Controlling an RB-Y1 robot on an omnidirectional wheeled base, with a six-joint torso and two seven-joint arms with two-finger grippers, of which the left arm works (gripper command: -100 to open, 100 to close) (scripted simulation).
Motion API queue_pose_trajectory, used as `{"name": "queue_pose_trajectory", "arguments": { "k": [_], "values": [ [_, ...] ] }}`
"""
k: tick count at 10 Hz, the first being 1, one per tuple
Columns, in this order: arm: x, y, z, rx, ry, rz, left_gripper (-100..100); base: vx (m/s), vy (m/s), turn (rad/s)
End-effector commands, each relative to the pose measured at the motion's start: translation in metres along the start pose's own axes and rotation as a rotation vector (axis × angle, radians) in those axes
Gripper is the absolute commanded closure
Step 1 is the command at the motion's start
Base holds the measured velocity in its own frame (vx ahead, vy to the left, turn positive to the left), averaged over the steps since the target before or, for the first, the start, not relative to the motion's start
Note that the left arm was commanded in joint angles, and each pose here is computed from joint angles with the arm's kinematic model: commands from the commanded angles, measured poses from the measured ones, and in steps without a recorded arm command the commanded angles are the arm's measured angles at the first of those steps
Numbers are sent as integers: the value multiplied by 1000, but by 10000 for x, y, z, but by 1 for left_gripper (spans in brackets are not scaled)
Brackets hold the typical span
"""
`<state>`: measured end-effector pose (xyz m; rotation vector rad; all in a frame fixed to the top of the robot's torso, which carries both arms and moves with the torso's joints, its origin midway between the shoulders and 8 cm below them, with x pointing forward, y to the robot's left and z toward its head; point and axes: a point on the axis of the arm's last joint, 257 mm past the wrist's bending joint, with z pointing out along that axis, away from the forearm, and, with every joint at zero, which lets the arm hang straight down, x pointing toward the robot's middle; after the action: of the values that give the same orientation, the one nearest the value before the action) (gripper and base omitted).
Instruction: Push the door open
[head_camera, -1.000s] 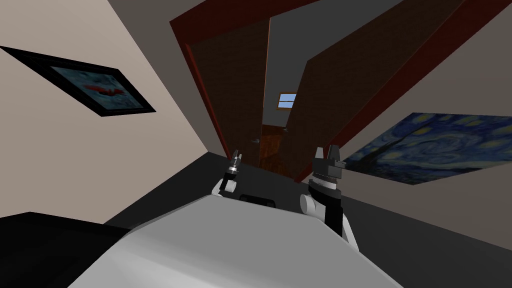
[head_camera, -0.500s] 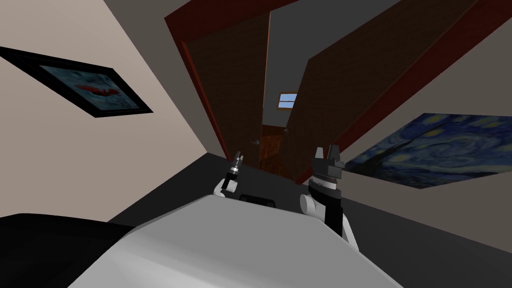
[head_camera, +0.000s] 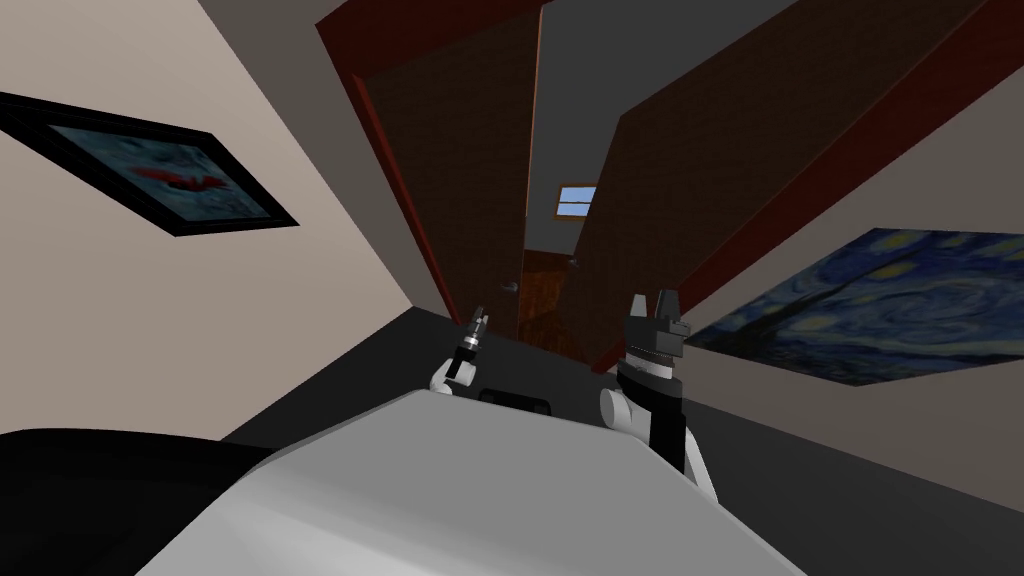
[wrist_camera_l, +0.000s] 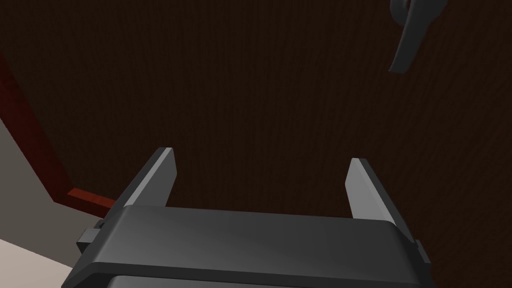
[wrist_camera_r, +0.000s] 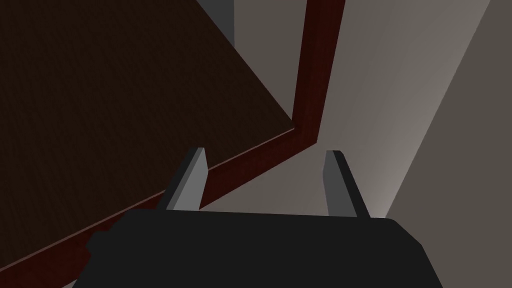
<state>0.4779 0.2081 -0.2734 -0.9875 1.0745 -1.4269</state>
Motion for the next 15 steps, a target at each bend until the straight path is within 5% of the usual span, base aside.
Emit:
{"name": "queue_pose_trajectory", "arguments": {
  "k": [1,15],
  "values": [
    [29,126,-10,-25,7,3,-100,94,-3,2],
    [239,910,-132,-195,55,13,-100,100,3,1]
  ]
}}
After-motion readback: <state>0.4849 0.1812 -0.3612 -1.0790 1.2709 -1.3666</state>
